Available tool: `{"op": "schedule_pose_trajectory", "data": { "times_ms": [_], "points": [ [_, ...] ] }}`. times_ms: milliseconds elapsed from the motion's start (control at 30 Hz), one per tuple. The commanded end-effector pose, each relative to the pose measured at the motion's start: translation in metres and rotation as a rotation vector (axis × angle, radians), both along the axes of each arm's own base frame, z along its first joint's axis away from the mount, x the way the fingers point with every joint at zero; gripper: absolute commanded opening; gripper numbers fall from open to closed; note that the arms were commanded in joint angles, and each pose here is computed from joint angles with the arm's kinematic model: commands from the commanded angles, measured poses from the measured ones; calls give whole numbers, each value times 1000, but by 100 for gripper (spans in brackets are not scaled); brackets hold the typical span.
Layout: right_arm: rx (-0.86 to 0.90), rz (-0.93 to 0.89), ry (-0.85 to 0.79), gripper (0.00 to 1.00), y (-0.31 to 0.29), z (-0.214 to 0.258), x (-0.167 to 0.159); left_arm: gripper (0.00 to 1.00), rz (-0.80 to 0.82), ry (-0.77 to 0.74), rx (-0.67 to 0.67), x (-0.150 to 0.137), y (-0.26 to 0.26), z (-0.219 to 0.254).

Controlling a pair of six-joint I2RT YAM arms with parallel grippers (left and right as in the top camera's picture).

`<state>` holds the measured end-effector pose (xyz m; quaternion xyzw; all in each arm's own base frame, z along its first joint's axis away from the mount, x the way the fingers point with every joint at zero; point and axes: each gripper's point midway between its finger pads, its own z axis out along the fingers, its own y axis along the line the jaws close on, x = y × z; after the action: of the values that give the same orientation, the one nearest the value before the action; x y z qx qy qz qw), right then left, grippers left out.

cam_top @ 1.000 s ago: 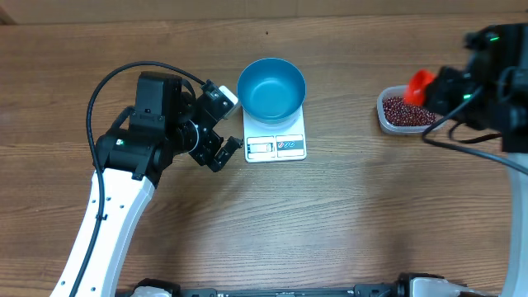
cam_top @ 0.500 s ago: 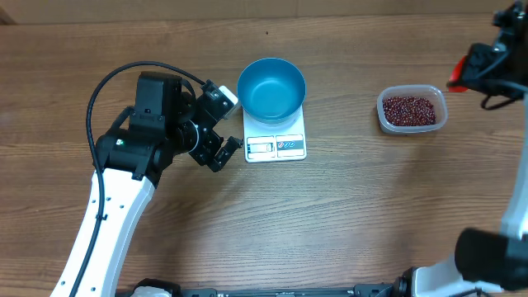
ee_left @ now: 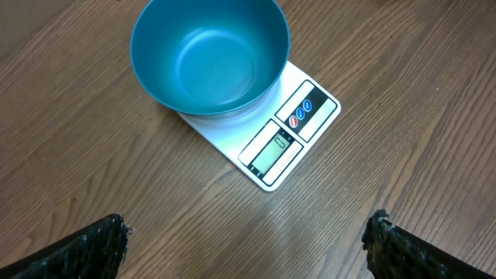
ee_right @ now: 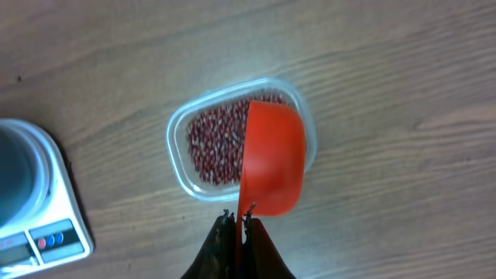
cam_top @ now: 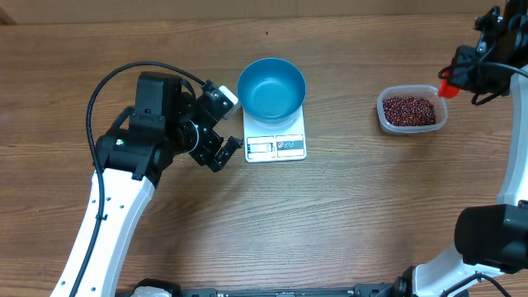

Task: Scoop item into bowl and weigh 150g on scale
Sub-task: 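Move the held scoop with the right gripper over the bean tub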

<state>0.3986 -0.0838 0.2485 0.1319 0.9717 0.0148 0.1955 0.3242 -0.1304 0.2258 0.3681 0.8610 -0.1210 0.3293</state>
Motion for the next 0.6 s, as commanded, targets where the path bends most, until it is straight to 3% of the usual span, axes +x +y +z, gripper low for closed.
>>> {"op": "schedule_pose_trajectory", "data": {
  "times_ms": [0, 567],
  "points": [
    [9, 11, -24, 4, 4, 12, -4, 100, 2, -21, -25, -1, -1, 12],
    [-33, 139, -23, 4, 4, -2, 3, 99, 2, -21, -25, -1, -1, 12]
  ]
}}
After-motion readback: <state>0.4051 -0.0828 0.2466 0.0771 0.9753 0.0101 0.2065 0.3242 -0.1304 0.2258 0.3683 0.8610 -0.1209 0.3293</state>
